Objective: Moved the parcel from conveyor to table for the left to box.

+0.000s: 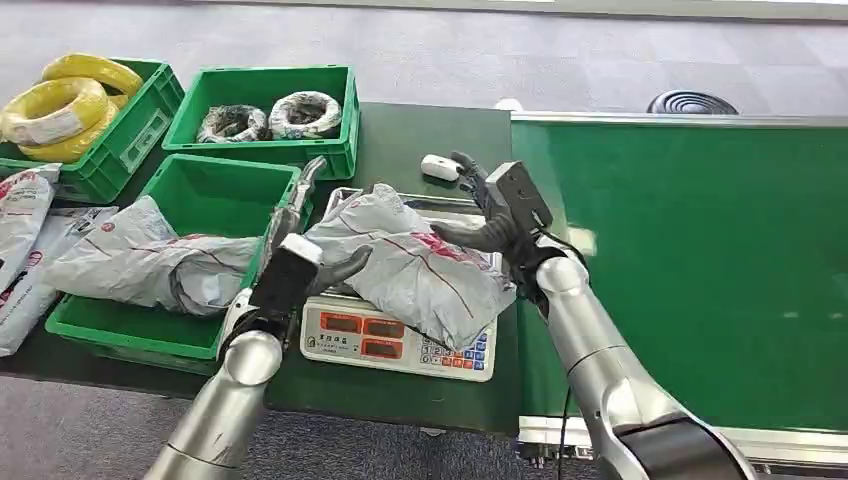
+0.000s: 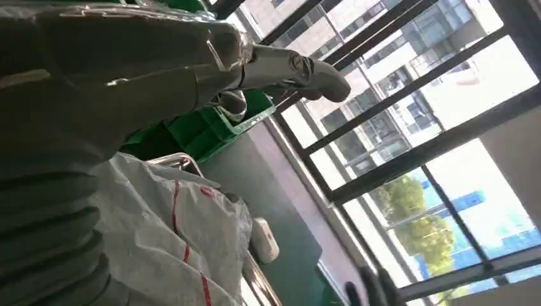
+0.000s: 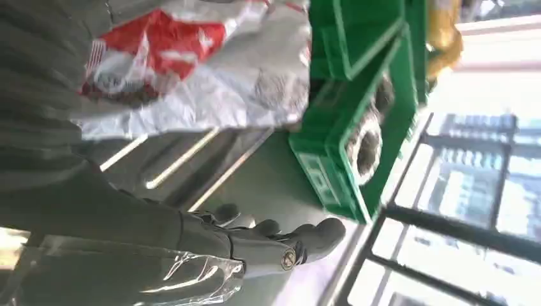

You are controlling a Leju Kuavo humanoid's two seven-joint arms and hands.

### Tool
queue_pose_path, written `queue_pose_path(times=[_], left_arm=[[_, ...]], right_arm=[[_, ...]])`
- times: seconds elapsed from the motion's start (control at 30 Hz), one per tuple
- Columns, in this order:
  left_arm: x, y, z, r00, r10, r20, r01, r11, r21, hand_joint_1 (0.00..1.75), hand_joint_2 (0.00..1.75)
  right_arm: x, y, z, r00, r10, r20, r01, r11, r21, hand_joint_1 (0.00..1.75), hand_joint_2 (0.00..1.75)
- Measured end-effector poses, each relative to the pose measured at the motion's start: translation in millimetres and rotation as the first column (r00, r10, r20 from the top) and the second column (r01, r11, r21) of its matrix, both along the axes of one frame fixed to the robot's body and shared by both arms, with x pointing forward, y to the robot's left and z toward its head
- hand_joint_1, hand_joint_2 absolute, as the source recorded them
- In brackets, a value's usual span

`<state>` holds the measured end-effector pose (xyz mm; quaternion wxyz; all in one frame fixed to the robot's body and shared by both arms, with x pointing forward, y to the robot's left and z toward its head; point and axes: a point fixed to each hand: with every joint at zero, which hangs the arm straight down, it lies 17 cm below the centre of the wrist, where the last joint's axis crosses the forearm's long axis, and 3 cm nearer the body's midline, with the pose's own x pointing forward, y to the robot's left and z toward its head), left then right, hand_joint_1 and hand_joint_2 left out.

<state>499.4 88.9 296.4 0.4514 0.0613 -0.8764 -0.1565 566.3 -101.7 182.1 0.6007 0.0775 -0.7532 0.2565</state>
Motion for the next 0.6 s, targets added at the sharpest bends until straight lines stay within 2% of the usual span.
queue_pose_path(times=[0.2, 0.3, 0.4, 0.43, 0.47, 0.5, 0.6], left_arm=[[23.0, -38.8, -24.5, 0.998, 0.002, -0.068, 0.013, 0.976, 0.215, 0.0, 1.75], [31.1, -55.5, -48.0, 0.992, 0.007, -0.126, 0.035, 0.945, 0.327, 0.0, 1.75], [38.6, -76.3, -86.4, 0.976, 0.005, -0.219, 0.098, 0.885, 0.455, 0.0, 1.75], [39.1, -81.1, -102.5, 0.969, 0.009, -0.249, 0.121, 0.855, 0.504, 0.42, 1.75], [38.1, -86.0, -116.4, 0.962, 0.011, -0.273, 0.144, 0.828, 0.542, 0.42, 1.75], [36.5, -91.5, -127.3, 0.955, 0.006, -0.296, 0.171, 0.805, 0.568, 1.61, 1.75], [34.1, -100.7, -146.3, 0.939, -0.006, -0.345, 0.227, 0.763, 0.606, 1.73, 1.75]], right_arm=[[-0.2, -81.5, 32.4, 0.965, -0.239, 0.108, 0.218, 0.961, 0.172, 0.0, 1.75], [-10.4, -124.0, 46.0, 0.919, -0.358, 0.165, 0.315, 0.919, 0.238, 0.0, 1.75], [-34.2, -165.1, 61.8, 0.861, -0.454, 0.228, 0.38, 0.874, 0.304, 0.0, 1.75], [-42.9, -176.7, 67.3, 0.844, -0.478, 0.242, 0.392, 0.859, 0.329, 0.0, 1.75], [-51.0, -185.0, 72.1, 0.833, -0.492, 0.252, 0.394, 0.848, 0.354, 0.0, 1.75], [-58.3, -191.6, 73.7, 0.83, -0.497, 0.252, 0.39, 0.841, 0.375, 0.0, 1.75], [-73.8, -201.1, 78.7, 0.825, -0.497, 0.27, 0.378, 0.84, 0.389, 0.0, 1.75]])
